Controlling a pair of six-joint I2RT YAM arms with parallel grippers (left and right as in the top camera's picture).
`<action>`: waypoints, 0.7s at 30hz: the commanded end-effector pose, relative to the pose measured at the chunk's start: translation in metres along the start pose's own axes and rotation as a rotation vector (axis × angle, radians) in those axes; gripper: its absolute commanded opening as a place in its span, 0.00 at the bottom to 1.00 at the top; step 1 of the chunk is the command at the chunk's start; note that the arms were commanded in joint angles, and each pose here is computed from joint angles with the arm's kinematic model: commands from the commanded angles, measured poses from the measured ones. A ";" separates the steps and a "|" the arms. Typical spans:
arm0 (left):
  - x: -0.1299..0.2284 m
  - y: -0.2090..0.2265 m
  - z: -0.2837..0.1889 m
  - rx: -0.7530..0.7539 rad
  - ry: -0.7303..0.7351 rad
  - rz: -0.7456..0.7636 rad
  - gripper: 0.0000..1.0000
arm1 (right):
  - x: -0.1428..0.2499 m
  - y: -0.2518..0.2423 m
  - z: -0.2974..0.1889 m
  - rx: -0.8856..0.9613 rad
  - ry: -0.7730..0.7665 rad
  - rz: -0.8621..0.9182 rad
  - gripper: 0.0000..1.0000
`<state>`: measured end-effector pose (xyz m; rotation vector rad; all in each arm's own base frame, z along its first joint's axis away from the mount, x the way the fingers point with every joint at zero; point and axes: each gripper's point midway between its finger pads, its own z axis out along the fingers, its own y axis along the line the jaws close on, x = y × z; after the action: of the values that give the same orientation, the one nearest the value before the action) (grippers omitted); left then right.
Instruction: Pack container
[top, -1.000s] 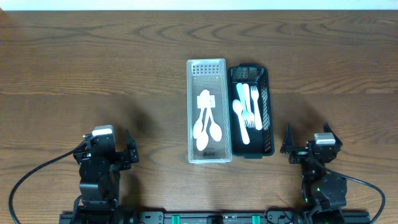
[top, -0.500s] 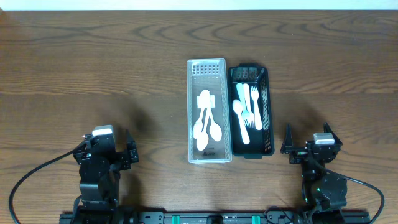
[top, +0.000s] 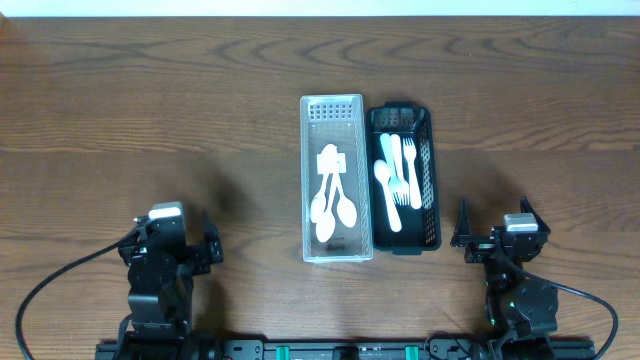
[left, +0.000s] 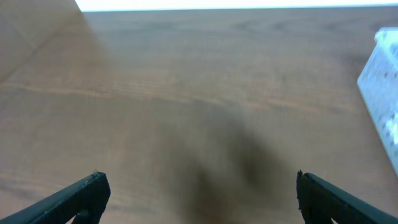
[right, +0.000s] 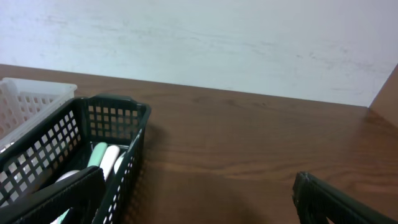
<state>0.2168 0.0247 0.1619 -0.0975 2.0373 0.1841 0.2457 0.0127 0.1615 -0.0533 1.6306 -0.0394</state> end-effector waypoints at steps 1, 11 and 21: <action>0.006 -0.006 -0.009 0.049 0.000 0.010 0.97 | 0.002 -0.001 0.000 0.000 0.002 -0.015 0.99; 0.016 -0.032 -0.008 0.188 -0.113 0.004 0.98 | 0.002 -0.001 0.000 0.000 0.002 -0.015 0.99; -0.002 -0.048 0.023 0.211 -0.381 0.050 0.98 | 0.002 -0.001 0.000 0.000 0.002 -0.015 0.99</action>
<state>0.2425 -0.0107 0.1661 0.0509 1.6564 0.0242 0.2457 0.0127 0.1612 -0.0564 1.6309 -0.0418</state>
